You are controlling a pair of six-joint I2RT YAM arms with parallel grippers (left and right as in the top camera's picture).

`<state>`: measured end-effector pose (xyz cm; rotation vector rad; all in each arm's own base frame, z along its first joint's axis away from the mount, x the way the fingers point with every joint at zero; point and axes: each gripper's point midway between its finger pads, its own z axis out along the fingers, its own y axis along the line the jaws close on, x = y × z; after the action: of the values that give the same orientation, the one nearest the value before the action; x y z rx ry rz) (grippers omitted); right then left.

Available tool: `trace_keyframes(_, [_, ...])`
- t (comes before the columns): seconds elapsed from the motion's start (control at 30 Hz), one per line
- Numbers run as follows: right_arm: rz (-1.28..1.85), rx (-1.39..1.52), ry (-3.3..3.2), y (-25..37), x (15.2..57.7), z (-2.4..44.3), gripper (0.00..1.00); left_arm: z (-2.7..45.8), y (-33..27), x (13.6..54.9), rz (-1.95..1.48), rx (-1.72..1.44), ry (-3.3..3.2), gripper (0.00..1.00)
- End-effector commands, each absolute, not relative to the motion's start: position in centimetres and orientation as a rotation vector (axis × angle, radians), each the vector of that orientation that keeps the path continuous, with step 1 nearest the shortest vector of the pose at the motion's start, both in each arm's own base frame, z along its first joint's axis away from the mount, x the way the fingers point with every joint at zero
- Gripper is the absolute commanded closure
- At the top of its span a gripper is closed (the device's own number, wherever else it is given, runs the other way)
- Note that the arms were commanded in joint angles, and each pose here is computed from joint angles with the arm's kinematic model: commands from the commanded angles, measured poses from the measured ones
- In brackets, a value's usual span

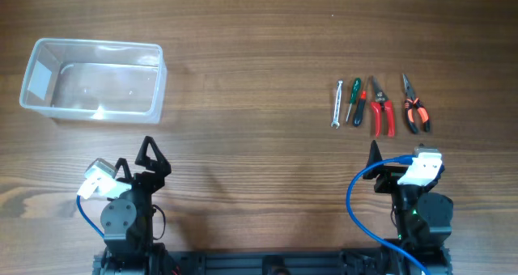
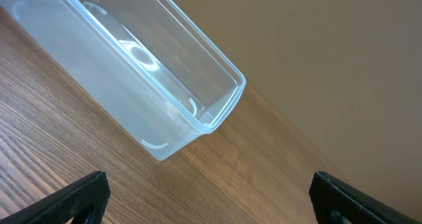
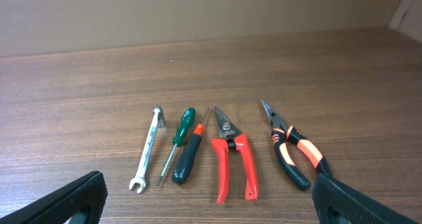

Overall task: Pack container
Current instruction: 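Raise both arms from rest toward the container and tools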

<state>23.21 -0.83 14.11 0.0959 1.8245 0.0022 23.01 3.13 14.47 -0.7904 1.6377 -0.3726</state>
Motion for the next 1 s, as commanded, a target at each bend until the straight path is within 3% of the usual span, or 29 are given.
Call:
trace_keyframes(0.0, [0.017,0.106,1.804,-0.8,23.2,14.6,0.0,14.1,2.8,23.1,-0.389,-0.781,1.646,0.0])
trace_keyframes(0.6, [0.017,0.106,1.804,-0.8,23.2,14.6,0.0,14.2,2.8,23.1,-0.39,-0.78,1.645,0.0])
trace_keyframes(0.73, [0.184,0.183,1.802,0.5,23.2,14.6,0.0,14.1,1.3,23.3,-0.467,-0.727,1.682,0.0])
trace_keyframes(0.83, [0.475,0.423,1.773,1.7,23.2,14.8,0.0,14.2,0.6,23.3,-0.503,-0.703,1.693,0.0])
trace_keyframes(0.97, [0.674,0.281,1.717,4.9,22.9,17.6,0.01,16.1,0.2,23.3,-0.537,-0.668,1.662,0.01])
